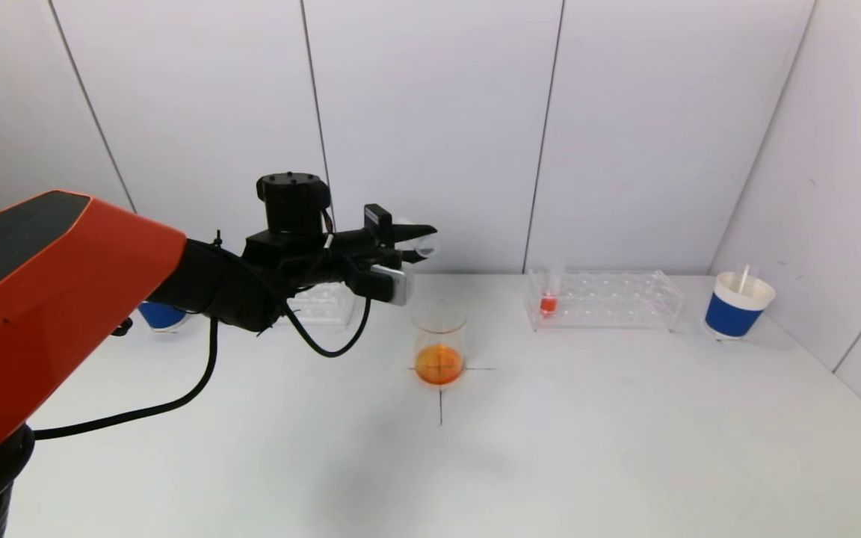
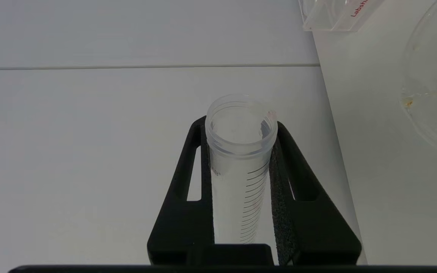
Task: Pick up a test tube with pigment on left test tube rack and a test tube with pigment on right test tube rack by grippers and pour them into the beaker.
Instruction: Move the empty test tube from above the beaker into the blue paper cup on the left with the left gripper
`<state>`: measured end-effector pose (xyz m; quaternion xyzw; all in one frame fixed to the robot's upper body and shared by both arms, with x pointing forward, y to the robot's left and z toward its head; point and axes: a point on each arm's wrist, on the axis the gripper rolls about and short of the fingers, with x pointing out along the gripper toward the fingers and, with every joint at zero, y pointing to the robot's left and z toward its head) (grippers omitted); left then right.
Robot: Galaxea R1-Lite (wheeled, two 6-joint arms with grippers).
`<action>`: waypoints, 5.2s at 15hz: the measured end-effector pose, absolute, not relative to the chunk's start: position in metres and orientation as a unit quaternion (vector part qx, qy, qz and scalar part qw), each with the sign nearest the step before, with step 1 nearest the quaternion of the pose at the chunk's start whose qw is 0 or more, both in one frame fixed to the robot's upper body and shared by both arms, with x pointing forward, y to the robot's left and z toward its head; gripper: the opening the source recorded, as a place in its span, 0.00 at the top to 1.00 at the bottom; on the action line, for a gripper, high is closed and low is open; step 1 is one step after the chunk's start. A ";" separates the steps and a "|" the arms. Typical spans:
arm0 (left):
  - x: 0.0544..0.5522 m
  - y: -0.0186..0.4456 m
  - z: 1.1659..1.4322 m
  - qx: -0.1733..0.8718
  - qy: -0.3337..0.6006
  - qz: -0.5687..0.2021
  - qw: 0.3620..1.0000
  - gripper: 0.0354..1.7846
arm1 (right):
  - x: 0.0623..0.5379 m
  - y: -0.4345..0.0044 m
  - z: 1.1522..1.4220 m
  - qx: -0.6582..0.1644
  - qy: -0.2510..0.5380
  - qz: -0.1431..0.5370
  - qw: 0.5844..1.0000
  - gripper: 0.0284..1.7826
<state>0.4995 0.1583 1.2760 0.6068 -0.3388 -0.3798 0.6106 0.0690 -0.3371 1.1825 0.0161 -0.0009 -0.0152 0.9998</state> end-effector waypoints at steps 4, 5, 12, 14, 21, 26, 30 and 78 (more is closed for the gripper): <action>0.497 0.160 1.291 0.583 -0.317 -0.356 0.659 0.77 | 0.069 -0.337 1.182 0.016 -0.001 -0.015 1.000 0.01; 0.497 0.161 1.298 0.568 -0.311 -0.340 0.682 0.77 | 0.069 -0.337 1.182 0.016 -0.001 -0.015 1.000 0.01; 0.493 0.169 1.329 0.451 -0.272 -0.215 0.823 0.77 | 0.069 -0.337 1.182 0.016 -0.001 -0.015 1.000 0.01; 0.492 0.173 1.334 0.419 -0.261 -0.173 0.852 0.77 | 0.069 -0.337 1.182 0.016 -0.001 -0.015 1.000 0.01; 0.485 0.193 1.359 0.305 -0.182 -0.005 0.935 0.77 | 0.069 -0.337 1.182 0.016 -0.001 -0.015 1.000 0.01; 0.477 0.228 1.375 0.230 -0.117 0.029 0.966 0.77 | 0.069 -0.337 1.182 0.016 -0.001 -0.015 1.000 0.01; 0.457 0.258 1.389 0.153 -0.041 0.039 0.987 0.77 | 0.069 -0.337 1.182 0.016 -0.001 -0.015 1.000 0.01; 0.537 0.459 1.216 0.022 0.090 0.168 0.981 0.77 | 0.069 -0.337 1.182 0.016 -0.001 -0.015 1.000 0.01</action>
